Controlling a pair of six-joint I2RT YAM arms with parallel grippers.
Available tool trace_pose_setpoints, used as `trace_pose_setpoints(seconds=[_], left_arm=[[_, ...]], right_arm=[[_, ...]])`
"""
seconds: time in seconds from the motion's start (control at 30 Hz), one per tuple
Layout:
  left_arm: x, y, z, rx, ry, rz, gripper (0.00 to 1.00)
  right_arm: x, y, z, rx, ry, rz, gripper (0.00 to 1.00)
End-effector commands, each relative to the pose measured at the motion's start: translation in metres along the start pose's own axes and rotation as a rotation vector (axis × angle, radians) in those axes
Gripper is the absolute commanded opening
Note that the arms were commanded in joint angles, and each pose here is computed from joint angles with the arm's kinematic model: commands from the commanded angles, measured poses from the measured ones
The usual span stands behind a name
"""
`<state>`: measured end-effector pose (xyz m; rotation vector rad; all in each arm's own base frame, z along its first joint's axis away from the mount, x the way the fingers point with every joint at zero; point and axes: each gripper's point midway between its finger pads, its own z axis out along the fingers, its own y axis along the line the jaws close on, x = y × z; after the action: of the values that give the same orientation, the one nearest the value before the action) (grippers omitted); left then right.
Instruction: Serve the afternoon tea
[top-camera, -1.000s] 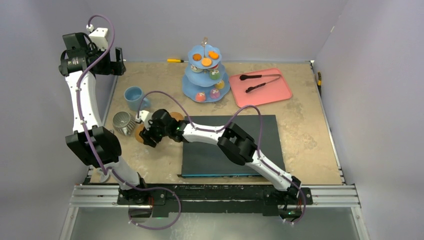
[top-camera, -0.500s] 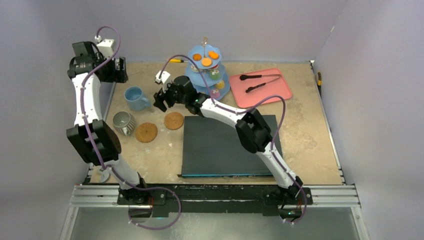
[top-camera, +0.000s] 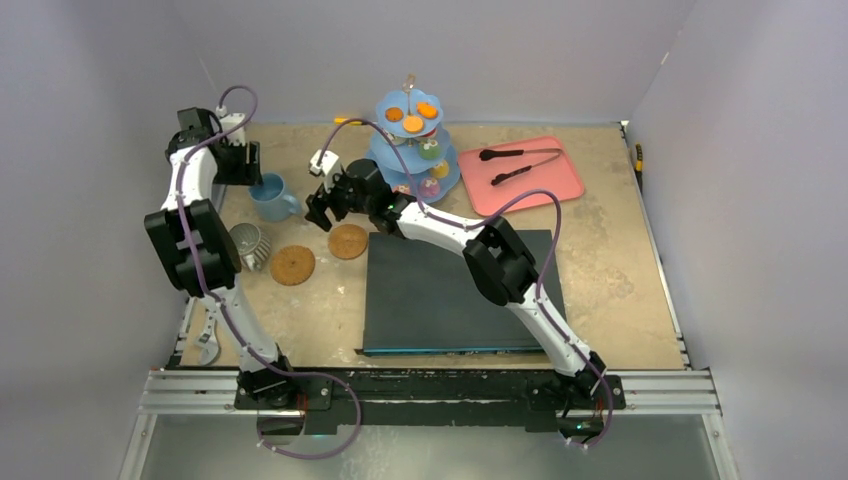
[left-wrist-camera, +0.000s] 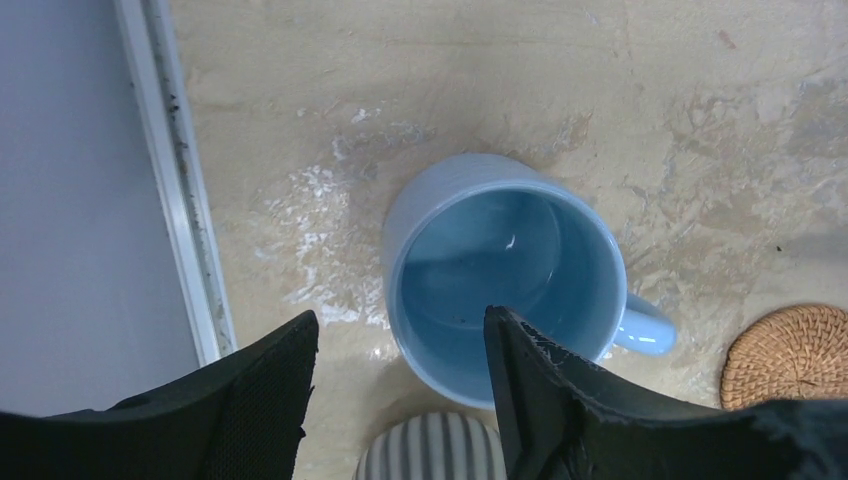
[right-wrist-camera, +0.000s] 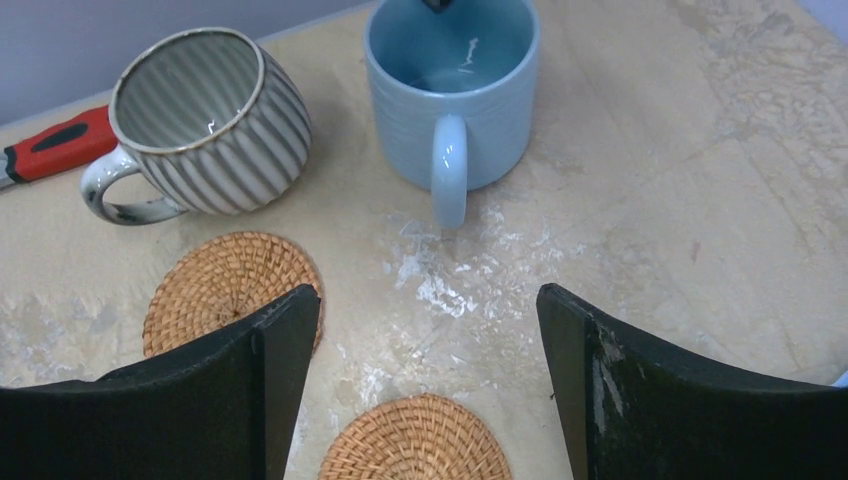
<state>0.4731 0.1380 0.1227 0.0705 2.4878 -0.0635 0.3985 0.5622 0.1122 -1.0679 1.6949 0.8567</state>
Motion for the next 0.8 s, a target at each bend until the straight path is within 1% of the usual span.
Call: trace_pose_setpoints(seconds=[0.0, 0.1, 0.17, 0.27, 0.4, 0.43, 0.6, 0.67, 0.77], left_arm=[[-0.019, 0.004, 0.009, 0.023, -0.066, -0.003, 0.59], [-0.01, 0.003, 0.02, 0.038, -0.043, -0.012, 0.53], [-0.007, 0.003, 0.026, 0.043, -0.04, -0.015, 0.46], [-0.003, -0.002, 0.034, 0.067, -0.035, -0.021, 0.33], [0.001, -0.013, 0.041, 0.099, -0.019, -0.022, 0.1], [0.001, -0.016, 0.041, 0.101, -0.02, -0.024, 0.07], [0.002, -0.032, 0.036, 0.122, -0.033, -0.048, 0.03], [0.007, -0.041, 0.034, 0.134, -0.027, -0.038, 0.01], [0.009, -0.055, 0.032, 0.15, -0.026, -0.019, 0.01]], right_arm=[[-0.033, 0.003, -0.002, -0.013, -0.092, -0.056, 0.85], [-0.03, 0.003, -0.001, -0.017, -0.089, -0.064, 0.87], [-0.028, 0.004, 0.0, -0.022, -0.082, -0.068, 0.88], [-0.025, 0.003, 0.0, -0.022, -0.076, -0.071, 0.89], [-0.023, 0.001, 0.001, -0.012, -0.069, -0.072, 0.9], [-0.021, 0.001, 0.001, -0.011, -0.067, -0.073, 0.9], [-0.013, -0.002, 0.003, 0.004, -0.038, -0.069, 0.91], [-0.012, -0.006, 0.004, 0.023, -0.032, -0.072, 0.9], [-0.005, -0.01, 0.006, 0.036, 0.001, -0.077, 0.89]])
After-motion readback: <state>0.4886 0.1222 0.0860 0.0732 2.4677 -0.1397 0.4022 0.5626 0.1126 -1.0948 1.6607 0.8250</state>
